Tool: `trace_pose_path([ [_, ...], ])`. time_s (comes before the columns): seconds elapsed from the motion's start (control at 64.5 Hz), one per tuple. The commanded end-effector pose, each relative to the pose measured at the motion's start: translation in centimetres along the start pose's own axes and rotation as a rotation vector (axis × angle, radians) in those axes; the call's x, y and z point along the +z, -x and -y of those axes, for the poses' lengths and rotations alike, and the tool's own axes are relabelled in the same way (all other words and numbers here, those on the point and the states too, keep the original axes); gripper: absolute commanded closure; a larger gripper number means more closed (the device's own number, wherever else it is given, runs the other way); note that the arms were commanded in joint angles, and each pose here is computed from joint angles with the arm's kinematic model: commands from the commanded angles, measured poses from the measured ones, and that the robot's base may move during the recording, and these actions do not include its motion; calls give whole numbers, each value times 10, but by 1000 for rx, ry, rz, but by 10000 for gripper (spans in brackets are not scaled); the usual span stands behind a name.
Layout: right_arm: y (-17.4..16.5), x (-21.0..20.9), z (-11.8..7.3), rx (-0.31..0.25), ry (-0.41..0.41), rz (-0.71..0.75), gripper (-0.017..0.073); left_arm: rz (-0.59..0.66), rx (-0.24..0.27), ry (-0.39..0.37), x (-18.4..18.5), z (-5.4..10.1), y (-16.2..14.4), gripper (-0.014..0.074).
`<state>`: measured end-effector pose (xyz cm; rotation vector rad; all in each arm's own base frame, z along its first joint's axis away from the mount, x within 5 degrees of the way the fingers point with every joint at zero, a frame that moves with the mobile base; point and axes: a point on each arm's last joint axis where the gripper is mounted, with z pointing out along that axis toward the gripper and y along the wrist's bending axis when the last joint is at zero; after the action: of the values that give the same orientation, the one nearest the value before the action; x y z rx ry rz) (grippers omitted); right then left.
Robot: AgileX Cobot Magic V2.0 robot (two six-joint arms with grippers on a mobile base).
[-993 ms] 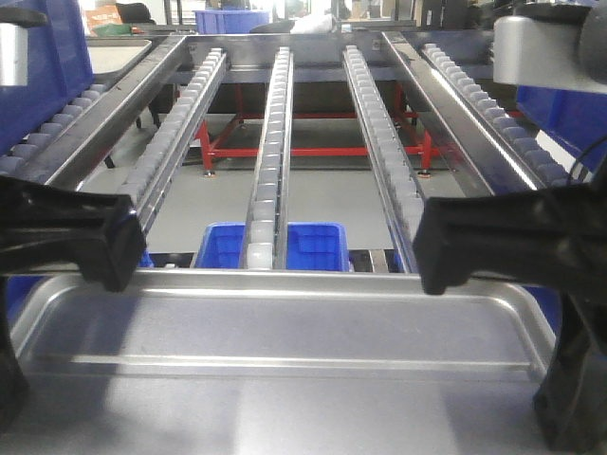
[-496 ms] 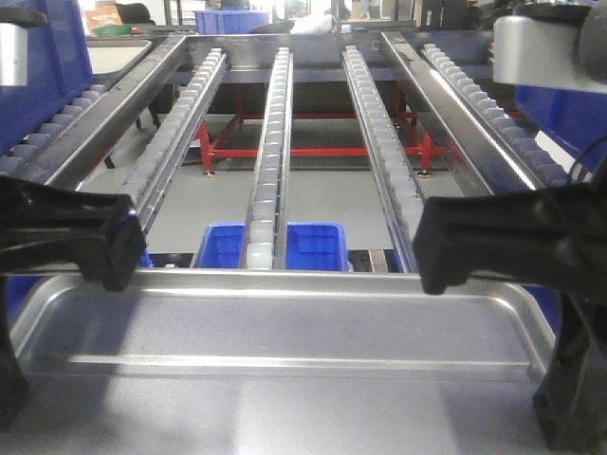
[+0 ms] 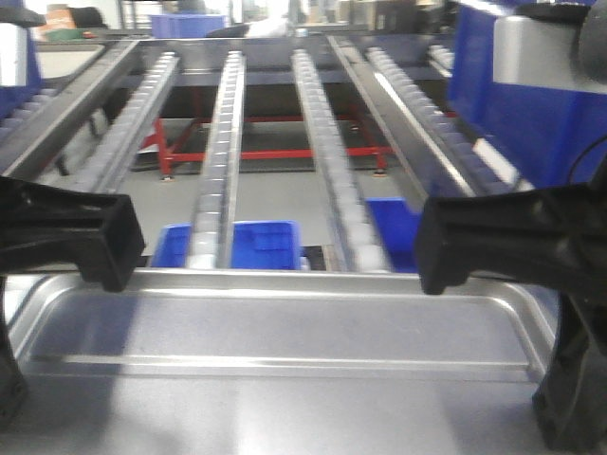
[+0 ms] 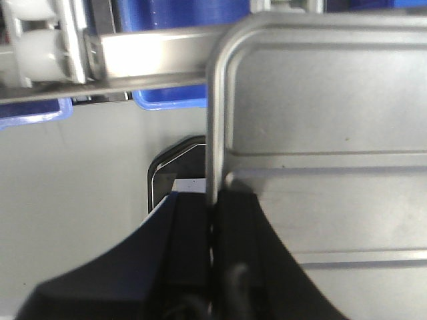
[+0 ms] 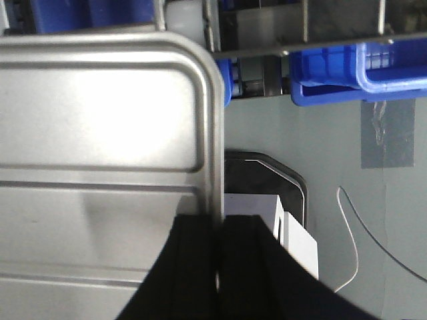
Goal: Grab silver tray and stack on right shelf
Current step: 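Hold the tray with both grippers while the base turns away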
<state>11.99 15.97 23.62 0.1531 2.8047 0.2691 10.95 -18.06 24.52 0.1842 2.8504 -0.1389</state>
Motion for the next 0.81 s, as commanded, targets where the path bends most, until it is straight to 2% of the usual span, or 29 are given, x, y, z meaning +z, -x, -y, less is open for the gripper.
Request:
trace_pose_path([
  [0.0, 6, -10, 2, -25, -9, 51, 501, 16, 24, 32, -10, -4, 2, 686],
  [0.496, 6, -10, 3, -25, -11, 51, 501, 16, 24, 32, -10, -4, 2, 686],
  [0.791, 5, -10, 6, -24, -49, 39, 501, 16, 24, 32, -10, -4, 2, 686],
])
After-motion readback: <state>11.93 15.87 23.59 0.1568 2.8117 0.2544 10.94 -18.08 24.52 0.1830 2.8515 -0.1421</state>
